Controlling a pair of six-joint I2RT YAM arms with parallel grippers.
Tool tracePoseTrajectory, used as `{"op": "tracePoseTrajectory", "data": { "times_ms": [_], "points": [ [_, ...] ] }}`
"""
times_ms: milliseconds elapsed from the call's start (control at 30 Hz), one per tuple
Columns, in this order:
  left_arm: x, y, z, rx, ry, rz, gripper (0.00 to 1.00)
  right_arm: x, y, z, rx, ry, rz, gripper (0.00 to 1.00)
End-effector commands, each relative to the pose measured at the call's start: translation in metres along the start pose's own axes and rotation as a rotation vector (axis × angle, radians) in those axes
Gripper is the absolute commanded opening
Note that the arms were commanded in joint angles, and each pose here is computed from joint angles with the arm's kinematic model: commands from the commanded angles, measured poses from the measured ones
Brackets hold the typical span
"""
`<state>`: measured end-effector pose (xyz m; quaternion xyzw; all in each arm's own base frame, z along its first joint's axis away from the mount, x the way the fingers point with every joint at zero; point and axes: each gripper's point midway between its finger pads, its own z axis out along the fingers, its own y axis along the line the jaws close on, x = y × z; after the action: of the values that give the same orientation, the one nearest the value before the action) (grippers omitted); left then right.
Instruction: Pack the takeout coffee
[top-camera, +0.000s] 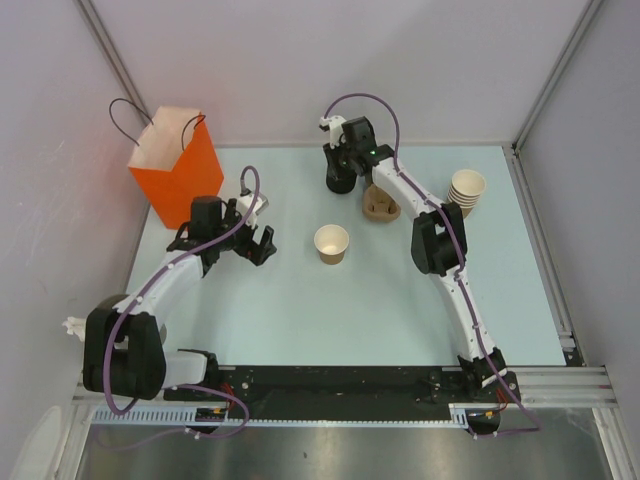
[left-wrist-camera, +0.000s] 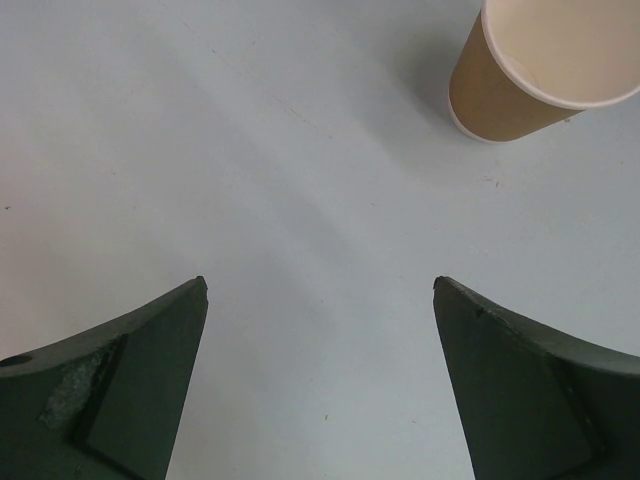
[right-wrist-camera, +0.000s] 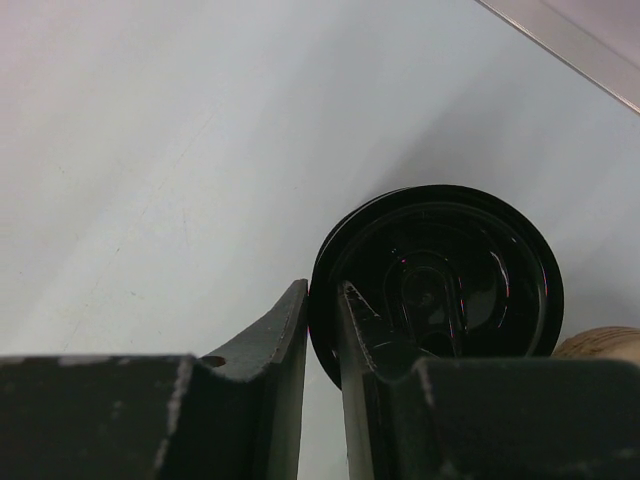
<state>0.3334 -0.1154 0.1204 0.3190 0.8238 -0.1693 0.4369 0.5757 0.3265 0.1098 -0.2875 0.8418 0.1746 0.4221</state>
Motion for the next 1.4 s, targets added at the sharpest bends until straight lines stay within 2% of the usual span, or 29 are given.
{"op": "tracePoseTrajectory", "data": {
  "times_ms": [0,500,967,1000,1100,1133,1200,1233,1300,1367],
  "points": [
    [-0.021,0.007,-0.002,-0.013,-0.047,0.054,0.99,-0.049,0.003,-0.031,-0.009,-0.108,-0.011,0.22],
    [-0.020,0.007,-0.001,-0.009,-0.043,0.056,0.99,-0.057,0.002,-0.039,-0.009,-0.123,-0.006,0.13],
    [-0.026,0.004,-0.006,-0.005,-0.063,0.071,0.99,-0.097,0.006,-0.102,0.008,-0.204,-0.086,0.08],
    [-0.027,0.004,-0.007,-0.005,-0.067,0.077,0.99,-0.103,0.016,-0.118,-0.030,-0.213,-0.098,0.07],
    [-0.042,0.003,-0.014,-0.009,-0.090,0.114,0.99,-0.088,0.042,-0.144,-0.162,-0.168,-0.130,0.07],
    [-0.049,0.000,-0.017,0.004,-0.104,0.135,0.99,-0.097,0.053,-0.171,-0.200,-0.192,-0.156,0.08],
    [-0.069,-0.010,-0.030,0.038,-0.155,0.206,1.00,-0.072,0.078,-0.197,-0.330,-0.131,-0.189,0.08],
    [-0.076,-0.019,-0.033,0.061,-0.169,0.244,1.00,-0.080,0.090,-0.230,-0.361,-0.160,-0.220,0.09],
    [-0.086,-0.032,-0.043,0.089,-0.170,0.354,0.99,-0.053,0.113,-0.258,-0.488,-0.101,-0.242,0.10],
    [-0.100,-0.049,-0.057,0.104,-0.201,0.490,0.99,-0.050,0.132,-0.301,-0.554,-0.124,-0.284,0.10]
  ]
}}
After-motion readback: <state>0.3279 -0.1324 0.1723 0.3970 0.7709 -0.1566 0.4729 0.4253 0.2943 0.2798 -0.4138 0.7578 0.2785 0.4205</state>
